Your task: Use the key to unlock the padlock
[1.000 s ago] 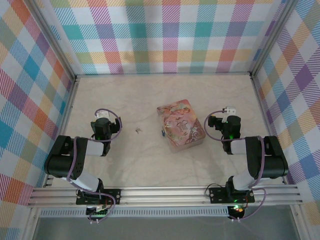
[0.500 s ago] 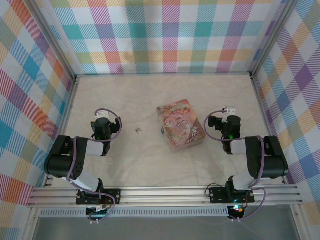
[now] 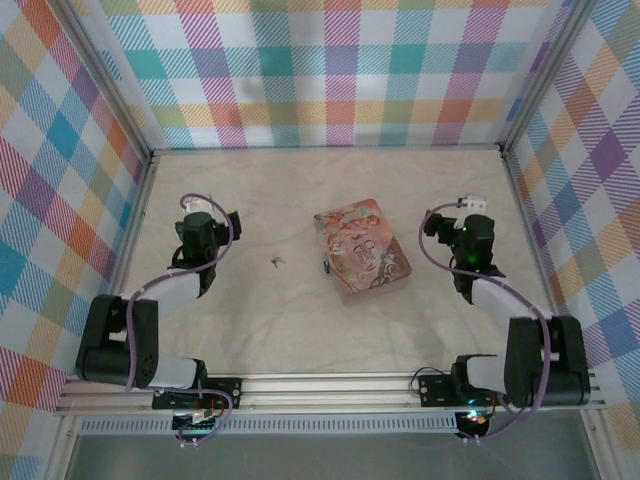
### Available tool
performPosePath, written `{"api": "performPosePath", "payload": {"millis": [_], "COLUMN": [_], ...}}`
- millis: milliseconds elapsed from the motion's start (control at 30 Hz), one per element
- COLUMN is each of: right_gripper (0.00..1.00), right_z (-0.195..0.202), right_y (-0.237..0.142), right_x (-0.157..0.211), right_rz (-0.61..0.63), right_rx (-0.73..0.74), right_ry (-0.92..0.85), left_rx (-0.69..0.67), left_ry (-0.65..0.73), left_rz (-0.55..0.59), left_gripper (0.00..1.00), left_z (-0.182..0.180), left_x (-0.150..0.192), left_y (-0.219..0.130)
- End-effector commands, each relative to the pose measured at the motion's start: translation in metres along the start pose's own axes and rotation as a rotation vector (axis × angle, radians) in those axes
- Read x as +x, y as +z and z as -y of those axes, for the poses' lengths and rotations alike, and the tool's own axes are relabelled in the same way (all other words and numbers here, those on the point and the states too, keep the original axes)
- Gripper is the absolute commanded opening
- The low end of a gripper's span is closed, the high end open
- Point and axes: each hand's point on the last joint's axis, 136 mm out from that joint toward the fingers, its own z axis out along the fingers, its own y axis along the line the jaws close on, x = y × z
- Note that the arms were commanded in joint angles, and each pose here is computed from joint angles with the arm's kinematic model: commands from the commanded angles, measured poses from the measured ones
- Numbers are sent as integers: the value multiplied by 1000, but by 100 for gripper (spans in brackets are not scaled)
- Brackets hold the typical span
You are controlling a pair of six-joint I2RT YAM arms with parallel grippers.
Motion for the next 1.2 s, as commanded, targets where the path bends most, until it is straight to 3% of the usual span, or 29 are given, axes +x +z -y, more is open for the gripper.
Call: {"api": "performPosePath", "payload": {"millis": [0,67,133,300,533,700,933,1167], "right_gripper": [100,100,100,100,100,100,100,100], "right_z": [-4,-2,19,-17,-59,-77,-96,-112], "right_y": [-19,-35,-55,-79,-118,-137,-152,-152], "right_x": [-6,-10,1,2,41,86,124,137], "right_rz": [-74,-117,-181,-271,-525,-681,-784,-829], "right_rx": [-22,2,146,-76,-245,-254,-262,-295], "right_ry": [118,260,495,540,698,798,838,854], "left_rx": [133,198,299,561,741,821,919,971], "left_ry": [-117,-249,-342,-396,-280,-199,-91,-36], "left_rz": [-16,-61,-155,-308,-557,-678,-821,-911], "left_gripper": [100,100,100,100,93,91,85,82], "left_z": [19,30,49,105,184,233,298,331], "left_x": [-23,-37,-44,-47,-31,-12,20,45], "left_y": [-11,-16,-15,-7,3,11,13,8]}}
